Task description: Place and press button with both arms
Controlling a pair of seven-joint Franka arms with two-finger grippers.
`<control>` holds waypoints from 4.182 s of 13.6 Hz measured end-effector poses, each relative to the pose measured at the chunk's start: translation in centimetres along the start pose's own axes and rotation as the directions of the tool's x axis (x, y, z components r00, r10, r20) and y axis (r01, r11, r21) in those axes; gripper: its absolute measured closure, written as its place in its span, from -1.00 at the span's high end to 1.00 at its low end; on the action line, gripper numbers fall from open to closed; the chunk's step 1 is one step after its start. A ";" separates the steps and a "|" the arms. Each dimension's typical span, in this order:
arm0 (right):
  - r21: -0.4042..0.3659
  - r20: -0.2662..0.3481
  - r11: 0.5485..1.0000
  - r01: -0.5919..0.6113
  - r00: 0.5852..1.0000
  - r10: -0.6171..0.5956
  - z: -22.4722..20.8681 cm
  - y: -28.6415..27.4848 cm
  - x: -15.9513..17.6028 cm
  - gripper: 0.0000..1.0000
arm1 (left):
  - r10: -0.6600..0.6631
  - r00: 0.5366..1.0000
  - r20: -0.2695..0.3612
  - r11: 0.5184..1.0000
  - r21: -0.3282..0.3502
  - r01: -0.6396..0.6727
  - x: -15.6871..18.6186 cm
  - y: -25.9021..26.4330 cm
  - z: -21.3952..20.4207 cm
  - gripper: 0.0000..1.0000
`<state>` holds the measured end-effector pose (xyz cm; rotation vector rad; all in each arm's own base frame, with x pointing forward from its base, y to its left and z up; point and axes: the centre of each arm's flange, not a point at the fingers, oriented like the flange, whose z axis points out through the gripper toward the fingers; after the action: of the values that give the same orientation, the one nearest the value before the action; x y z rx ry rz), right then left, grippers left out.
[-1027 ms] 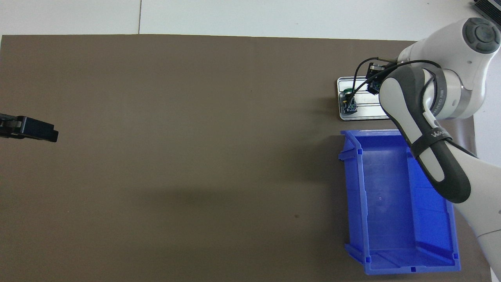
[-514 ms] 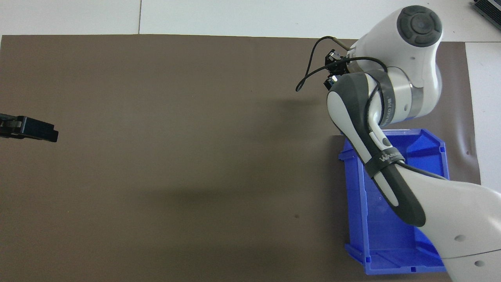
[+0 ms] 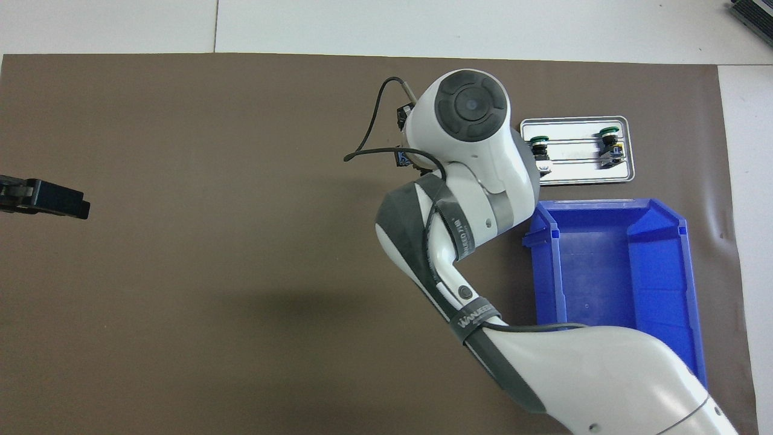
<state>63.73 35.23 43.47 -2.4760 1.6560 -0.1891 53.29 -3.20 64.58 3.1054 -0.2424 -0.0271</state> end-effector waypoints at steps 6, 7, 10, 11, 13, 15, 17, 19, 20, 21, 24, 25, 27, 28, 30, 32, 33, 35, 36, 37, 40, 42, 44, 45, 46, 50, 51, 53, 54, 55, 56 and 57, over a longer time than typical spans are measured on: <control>0.018 -0.043 0.949 -0.315 0.948 0.316 6.6 2.1 -11.7 -0.20 | 0.011 1.000 0.000 1.000 0.000 -0.011 0.0 0.5 0.0 1.00; 0.019 -0.045 0.937 -0.348 0.936 0.349 7.4 2.4 -12.6 -0.20 | 0.022 1.000 -0.003 1.000 0.001 -0.022 0.1 0.5 0.0 1.00; 0.017 -0.046 0.913 -0.407 0.912 0.407 8.8 2.9 -13.6 -0.20 | 0.119 0.992 -0.030 0.993 0.007 -0.118 0.4 0.4 -0.3 1.00; 0.015 -0.045 0.912 -0.410 0.911 0.410 9.1 3.1 -14.0 -0.20 | 0.143 0.989 -0.036 0.990 0.009 -0.143 0.4 0.3 -0.3 1.00; 0.013 -0.040 0.914 -0.405 0.914 0.405 10.3 4.2 -15.1 -0.20 | 0.196 0.980 -0.045 0.981 0.013 -0.195 0.5 0.3 -0.4 1.00; 0.010 -0.035 0.917 -0.399 0.916 0.399 12.0 5.4 -15.7 -0.20 | 0.257 0.964 -0.059 0.966 0.022 -0.257 0.7 0.4 -0.5 1.00; 0.013 -0.028 0.919 -0.395 0.918 0.395 12.9 6.0 -15.7 -0.20 | 0.316 0.945 -0.079 0.949 0.033 -0.315 1.0 0.7 -0.6 1.00; 0.015 -0.026 0.919 -0.395 0.918 0.395 12.8 6.1 -15.7 -0.09 | 0.409 0.906 -0.106 0.912 0.018 -0.410 1.4 1.2 -0.5 1.00; 0.015 -0.028 0.920 -0.392 0.919 0.392 12.7 6.1 -15.7 0.14 | 0.461 0.880 -0.113 0.887 0.010 -0.463 1.5 1.3 -0.3 1.00; 0.021 -0.034 0.927 -0.374 0.927 0.375 12.7 6.2 -15.9 0.33 | 0.514 0.850 -0.117 0.856 0.009 -0.517 1.6 1.3 -0.1 1.00; 0.062 -0.064 0.969 -0.238 0.968 0.242 11.4 5.9 -16.2 0.99 | 0.681 0.720 -0.130 0.729 0.034 -0.683 2.6 1.9 0.7 1.00; 0.079 -0.058 0.977 -0.200 0.977 0.204 9.8 5.3 -15.5 1.00 | 0.721 0.681 -0.129 0.690 0.040 -0.723 3.0 2.4 1.2 1.00; 0.101 -0.071 0.986 -0.134 0.987 0.141 4.6 3.7 -11.7 1.00 | 0.787 0.605 -0.121 0.613 0.044 -0.789 3.9 3.8 2.3 1.00; 0.098 -0.086 0.991 -0.086 0.992 0.095 1.7 3.2 -9.3 1.00 | 0.819 0.563 -0.114 0.570 0.041 -0.821 4.3 4.6 3.0 1.00; 0.079 -0.113 0.997 0.022 0.994 -0.013 -3.3 2.9 -4.7 1.00 | 0.878 0.470 -0.095 0.474 0.024 -0.880 5.1 6.2 4.9 1.00; 0.051 -0.126 0.989 0.139 0.983 -0.131 -6.6 3.0 0.0 1.00 | 0.919 0.388 -0.077 0.389 -0.003 -0.921 6.3 9.0 7.7 1.00; 0.033 -0.127 0.980 0.197 0.973 -0.192 -7.5 3.1 2.3 1.00 | 0.931 0.356 -0.078 0.357 0.000 -0.934 7.2 11.1 9.3 1.00; -0.004 -0.119 0.952 0.306 0.945 -0.305 -9.0 3.5 7.5 1.00 | 0.952 0.295 -0.079 0.296 0.007 -0.955 8.5 15.6 12.7 1.00; -0.017 -0.106 0.932 0.362 0.926 -0.362 -10.0 3.8 10.3 1.00 | 0.958 0.275 -0.078 0.277 0.009 -0.961 8.8 18.0 14.6 1.00; -0.028 -0.094 0.910 0.414 0.905 -0.415 -11.2 4.4 13.0 1.00 | 0.962 0.263 -0.078 0.264 0.010 -0.964 8.9 20.0 16.1 1.00; -0.068 -0.076 0.826 0.559 0.823 -0.563 -15.4 6.8 19.5 1.00 | 0.972 0.227 -0.066 0.229 0.020 -0.973 8.8 25.6 20.4 1.00; -0.089 -0.052 0.763 0.640 0.763 -0.645 -17.9 8.6 22.6 1.00 | 0.974 0.223 -0.044 0.223 0.008 -0.975 8.5 28.9 24.1 1.00; -0.100 -0.005 0.711 0.696 0.714 -0.700 -20.0 10.7 25.2 1.00 | 0.972 0.234 -0.024 0.234 0.005 -0.972 8.5 31.5 28.3 1.00; -0.108 0.016 0.687 0.718 0.692 -0.721 -20.9 11.7 26.3 1.00 | 0.971 0.237 -0.017 0.237 -0.001 -0.972 8.5 32.3 30.2 1.00; -0.113 0.031 0.665 0.738 0.672 -0.740 -21.8 12.7 27.3 1.00 | 0.972 0.235 -0.010 0.234 -0.008 -0.972 8.4 32.7 31.5 1.00; -0.128 0.093 0.612 0.780 0.624 -0.776 -24.8 15.9 29.0 1.00 | 0.975 0.221 0.001 0.221 -0.018 -0.975 7.5 33.4 33.7 1.00; -0.131 0.109 0.606 0.784 0.619 -0.778 -25.4 16.5 28.9 1.00 | 0.976 0.217 0.004 0.217 -0.019 -0.976 7.0 33.5 34.8 1.00; -0.133 0.126 0.593 0.794 0.607 -0.784 -25.5 17.0 28.8 1.00 | 0.978 0.209 0.012 0.209 -0.027 -0.978 5.9 33.7 36.6 1.00; -0.134 0.133 0.589 0.797 0.604 -0.786 -25.3 17.1 28.7 1.00 | 0.978 0.206 0.014 0.206 -0.028 -0.978 5.5 33.8 37.1 1.00; -0.135 0.139 0.586 0.799 0.601 -0.787 -25.0 17.1 28.6 1.00 | 0.977 0.212 0.012 0.212 -0.021 -0.977 5.5 33.9 37.0 0.99; -0.136 0.143 0.584 0.800 0.599 -0.788 -24.8 17.1 28.5 1.00 | 0.976 0.219 0.010 0.219 -0.018 -0.975 5.5 34.0 36.8 0.96; -0.136 0.145 0.584 0.800 0.599 -0.787 -24.7 17.1 28.5 1.00 | 0.974 0.228 0.008 0.228 -0.016 -0.973 5.5 34.0 36.7 0.96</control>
<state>54.34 0.99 64.72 -3.1505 0.3998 -0.0338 52.73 -38.60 28.73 2.2747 -2.1118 -0.0216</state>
